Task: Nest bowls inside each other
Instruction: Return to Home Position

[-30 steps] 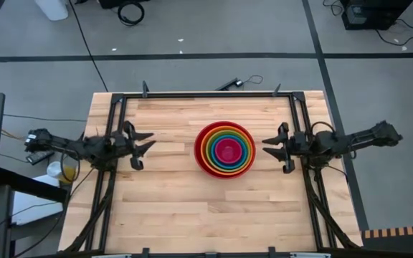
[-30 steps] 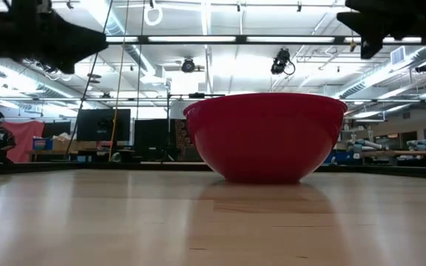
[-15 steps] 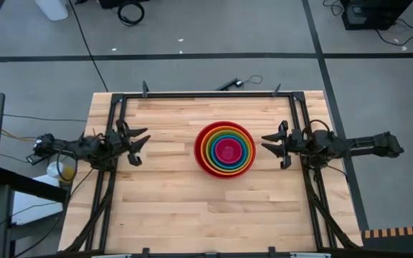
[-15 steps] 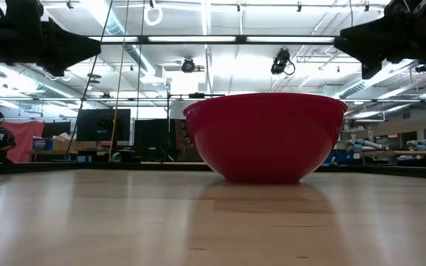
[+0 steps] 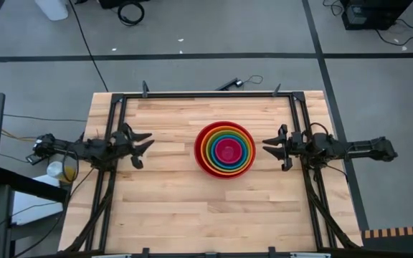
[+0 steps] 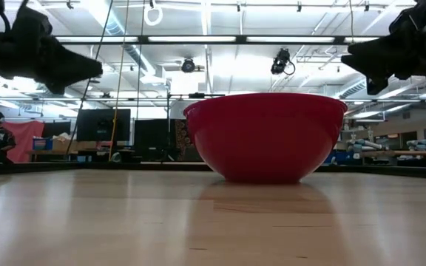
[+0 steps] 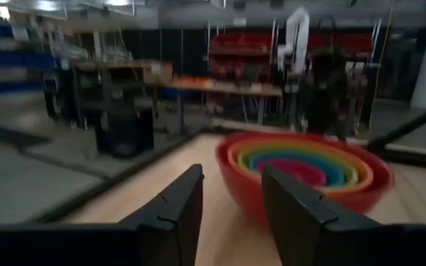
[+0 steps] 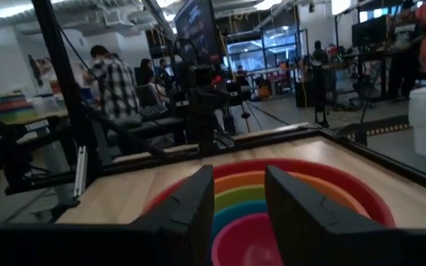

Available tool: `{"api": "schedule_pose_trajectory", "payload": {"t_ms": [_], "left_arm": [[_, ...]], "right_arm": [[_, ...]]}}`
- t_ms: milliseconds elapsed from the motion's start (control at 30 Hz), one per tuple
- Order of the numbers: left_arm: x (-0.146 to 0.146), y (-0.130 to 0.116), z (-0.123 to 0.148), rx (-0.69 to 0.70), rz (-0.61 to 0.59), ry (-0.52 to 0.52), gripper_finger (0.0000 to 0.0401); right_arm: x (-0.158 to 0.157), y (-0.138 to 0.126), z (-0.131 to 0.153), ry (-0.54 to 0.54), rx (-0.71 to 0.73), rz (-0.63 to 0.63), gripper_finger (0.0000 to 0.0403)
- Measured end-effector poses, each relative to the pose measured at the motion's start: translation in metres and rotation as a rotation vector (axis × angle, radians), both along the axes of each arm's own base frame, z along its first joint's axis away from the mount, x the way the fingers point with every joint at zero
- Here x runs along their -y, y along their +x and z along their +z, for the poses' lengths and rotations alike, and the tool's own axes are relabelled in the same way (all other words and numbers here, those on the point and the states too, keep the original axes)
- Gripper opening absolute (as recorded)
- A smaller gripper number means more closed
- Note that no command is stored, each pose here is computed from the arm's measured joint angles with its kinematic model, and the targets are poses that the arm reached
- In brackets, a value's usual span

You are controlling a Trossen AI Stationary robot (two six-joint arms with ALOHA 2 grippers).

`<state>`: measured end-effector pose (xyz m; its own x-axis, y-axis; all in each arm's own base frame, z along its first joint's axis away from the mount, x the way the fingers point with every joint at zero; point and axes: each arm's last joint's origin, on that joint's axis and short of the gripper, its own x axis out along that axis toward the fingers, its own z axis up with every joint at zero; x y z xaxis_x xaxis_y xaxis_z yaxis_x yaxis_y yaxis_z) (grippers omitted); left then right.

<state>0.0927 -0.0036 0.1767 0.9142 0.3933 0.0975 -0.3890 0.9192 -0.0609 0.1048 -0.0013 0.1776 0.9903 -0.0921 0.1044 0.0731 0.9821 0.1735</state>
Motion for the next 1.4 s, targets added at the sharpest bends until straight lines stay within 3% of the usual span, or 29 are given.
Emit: {"api": "schedule_pose_trajectory", "payload": {"t_ms": [267,467,667,867,1167,1300,1400], "left_arm": [[0.001,0.001,-0.003,-0.011,-0.033,-0.038,0.0141],[0.002,0.001,0.000,-0.014,-0.071,0.027,0.0141],[0.006,-0.001,0.012,-0.001,-0.250,0.105,0.0141],[0.006,0.000,0.011,0.020,-0.324,0.118,0.0141],[-0.002,0.004,0.003,0.033,-0.303,0.045,0.0141],[-0.007,0.004,-0.003,-0.013,-0.199,-0.017,0.0141],[-0.010,0.005,-0.008,-0.055,-0.154,-0.054,0.0141]], "right_arm": [[0.000,-0.001,-0.001,0.014,-0.007,0.003,0.0126],[-0.001,-0.001,0.001,0.022,0.020,0.054,0.0126],[-0.002,-0.003,0.010,-0.043,0.063,0.053,0.0126],[-0.003,-0.004,0.016,-0.059,0.083,0.108,0.0126],[-0.003,-0.003,0.010,-0.073,0.021,0.104,0.0126],[0.001,-0.002,0.002,0.018,-0.066,-0.013,0.0122],[0.001,-0.001,-0.011,0.049,-0.122,-0.025,0.0117]]}}
